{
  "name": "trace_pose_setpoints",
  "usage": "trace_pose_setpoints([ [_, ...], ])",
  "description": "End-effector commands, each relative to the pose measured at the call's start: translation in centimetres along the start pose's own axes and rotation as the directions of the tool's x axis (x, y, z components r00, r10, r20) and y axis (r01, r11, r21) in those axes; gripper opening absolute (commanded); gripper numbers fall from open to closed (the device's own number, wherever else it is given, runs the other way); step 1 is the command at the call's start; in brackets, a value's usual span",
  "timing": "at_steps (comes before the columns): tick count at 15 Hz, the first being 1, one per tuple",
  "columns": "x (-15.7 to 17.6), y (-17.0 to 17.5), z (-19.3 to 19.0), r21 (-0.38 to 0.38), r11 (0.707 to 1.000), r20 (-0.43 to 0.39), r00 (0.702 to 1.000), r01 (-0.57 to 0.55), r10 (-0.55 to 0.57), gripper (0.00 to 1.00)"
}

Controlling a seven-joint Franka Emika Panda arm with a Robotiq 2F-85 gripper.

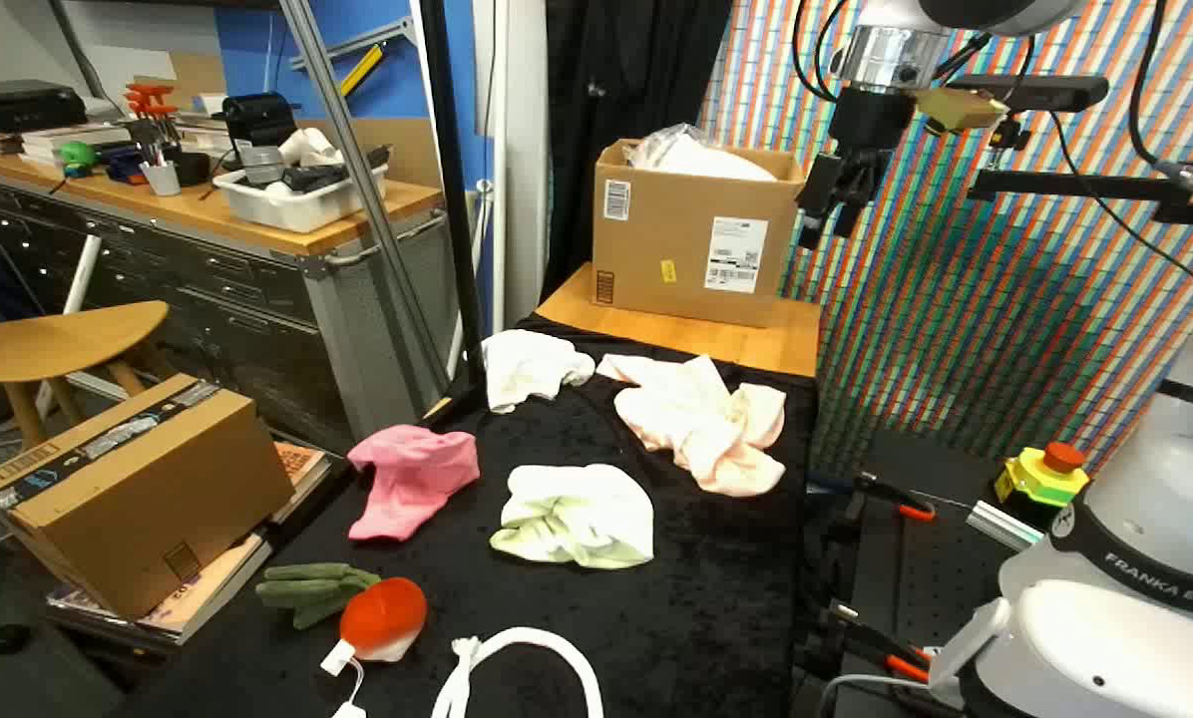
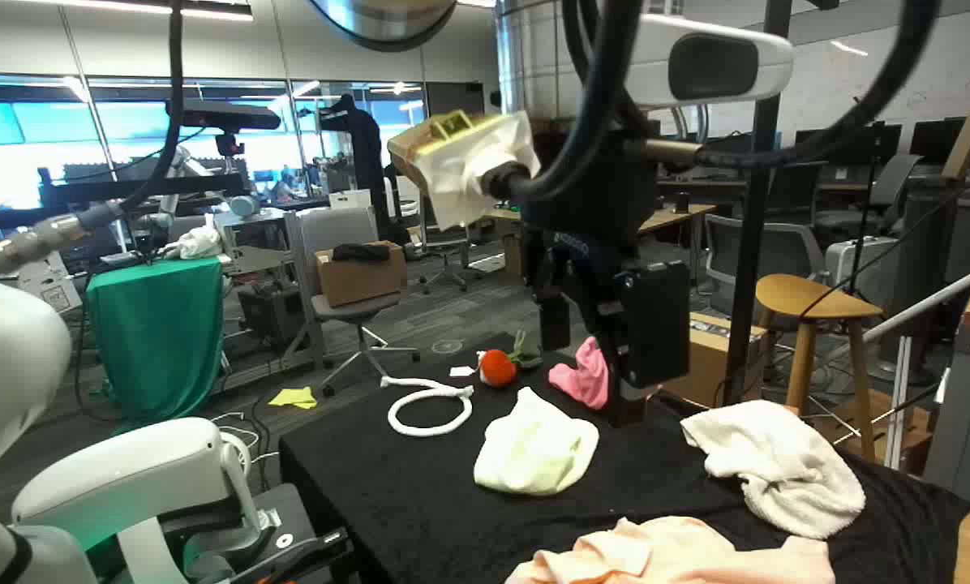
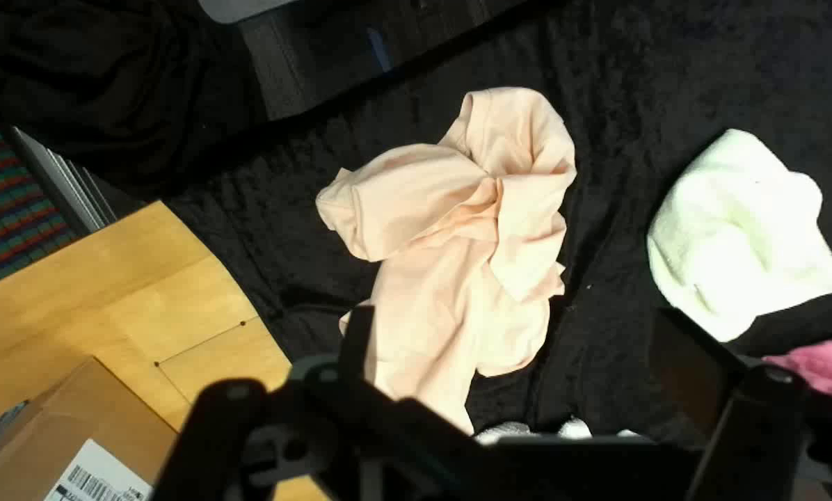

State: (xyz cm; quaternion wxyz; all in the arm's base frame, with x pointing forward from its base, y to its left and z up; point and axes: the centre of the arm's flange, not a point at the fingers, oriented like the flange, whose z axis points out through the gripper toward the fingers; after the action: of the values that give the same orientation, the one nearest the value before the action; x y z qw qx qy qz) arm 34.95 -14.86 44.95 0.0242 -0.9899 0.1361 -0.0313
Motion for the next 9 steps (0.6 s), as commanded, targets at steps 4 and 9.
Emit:
trace_pose_setpoints([
  [4,0.27,0.06,-0.72,-0.001,1.0,-0.016,1.0,-0.001,0.001,1.0],
  [9,0.29,-0.76,-0.19,-0.015,1.0,-0.007,1.0,0.009,-0.009,1.0],
])
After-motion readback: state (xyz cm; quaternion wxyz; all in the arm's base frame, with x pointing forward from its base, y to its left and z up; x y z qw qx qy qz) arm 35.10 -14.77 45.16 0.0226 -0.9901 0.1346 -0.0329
